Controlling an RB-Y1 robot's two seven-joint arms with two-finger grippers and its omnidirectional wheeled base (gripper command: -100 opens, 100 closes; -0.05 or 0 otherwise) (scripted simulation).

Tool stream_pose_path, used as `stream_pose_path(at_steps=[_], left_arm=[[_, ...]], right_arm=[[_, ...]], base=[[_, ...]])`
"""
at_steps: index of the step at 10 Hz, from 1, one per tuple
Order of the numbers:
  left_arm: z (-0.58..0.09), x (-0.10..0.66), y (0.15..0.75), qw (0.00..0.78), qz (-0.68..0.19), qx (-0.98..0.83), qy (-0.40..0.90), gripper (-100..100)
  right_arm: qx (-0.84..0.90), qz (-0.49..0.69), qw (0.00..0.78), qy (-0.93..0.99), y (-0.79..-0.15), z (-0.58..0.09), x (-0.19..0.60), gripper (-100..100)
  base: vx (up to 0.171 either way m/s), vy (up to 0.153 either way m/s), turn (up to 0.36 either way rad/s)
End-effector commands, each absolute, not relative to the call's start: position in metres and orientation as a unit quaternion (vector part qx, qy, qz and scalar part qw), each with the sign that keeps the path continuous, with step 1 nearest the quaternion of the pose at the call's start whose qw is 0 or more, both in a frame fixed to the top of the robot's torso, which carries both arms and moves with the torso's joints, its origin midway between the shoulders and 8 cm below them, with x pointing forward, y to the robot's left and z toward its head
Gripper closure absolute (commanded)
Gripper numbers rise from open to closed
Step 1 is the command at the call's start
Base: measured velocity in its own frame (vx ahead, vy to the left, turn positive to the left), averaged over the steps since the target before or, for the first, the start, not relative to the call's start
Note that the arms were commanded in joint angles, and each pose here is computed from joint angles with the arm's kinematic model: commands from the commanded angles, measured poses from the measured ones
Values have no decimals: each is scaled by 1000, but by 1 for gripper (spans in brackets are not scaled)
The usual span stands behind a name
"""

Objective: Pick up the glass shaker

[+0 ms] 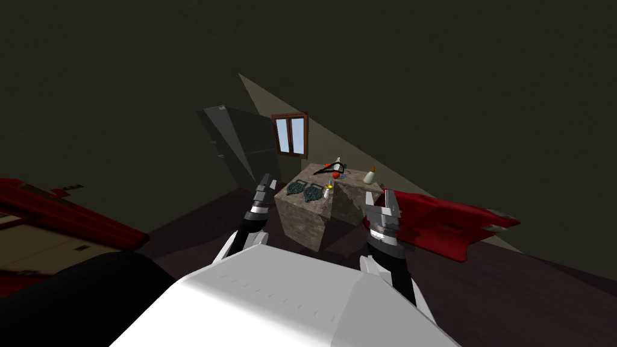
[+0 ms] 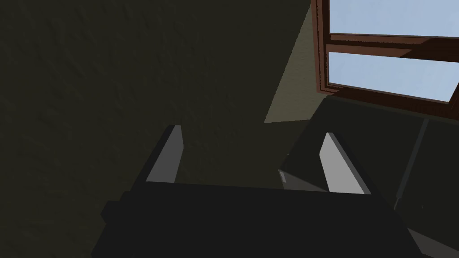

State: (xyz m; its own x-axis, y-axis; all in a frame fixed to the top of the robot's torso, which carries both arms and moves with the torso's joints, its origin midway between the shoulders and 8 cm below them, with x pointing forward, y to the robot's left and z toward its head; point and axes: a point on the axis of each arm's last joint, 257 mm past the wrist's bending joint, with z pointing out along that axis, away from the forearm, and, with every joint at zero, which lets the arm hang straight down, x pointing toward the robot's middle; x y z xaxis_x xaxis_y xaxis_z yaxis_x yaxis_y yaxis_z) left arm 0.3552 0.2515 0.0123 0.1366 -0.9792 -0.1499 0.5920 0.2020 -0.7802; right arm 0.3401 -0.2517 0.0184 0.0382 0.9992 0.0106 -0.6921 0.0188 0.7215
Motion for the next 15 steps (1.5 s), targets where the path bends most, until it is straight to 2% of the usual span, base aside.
stream_pose_path(at_steps=[1, 7, 15], left_arm=[[12, 355, 251, 697, -563, -286, 338, 0], [12, 355, 251, 697, -563, -286, 338, 0], [12, 355, 251, 697, -563, -286, 338, 0]], right_arm=[[279, 636, 660, 286, -248, 13, 343, -100], [244, 596, 657, 392, -230, -33, 372, -100], [198, 498, 657, 530, -231, -114, 413, -100]], base=[[-10, 27, -2], [-38, 108, -19], [-67, 187, -32]])
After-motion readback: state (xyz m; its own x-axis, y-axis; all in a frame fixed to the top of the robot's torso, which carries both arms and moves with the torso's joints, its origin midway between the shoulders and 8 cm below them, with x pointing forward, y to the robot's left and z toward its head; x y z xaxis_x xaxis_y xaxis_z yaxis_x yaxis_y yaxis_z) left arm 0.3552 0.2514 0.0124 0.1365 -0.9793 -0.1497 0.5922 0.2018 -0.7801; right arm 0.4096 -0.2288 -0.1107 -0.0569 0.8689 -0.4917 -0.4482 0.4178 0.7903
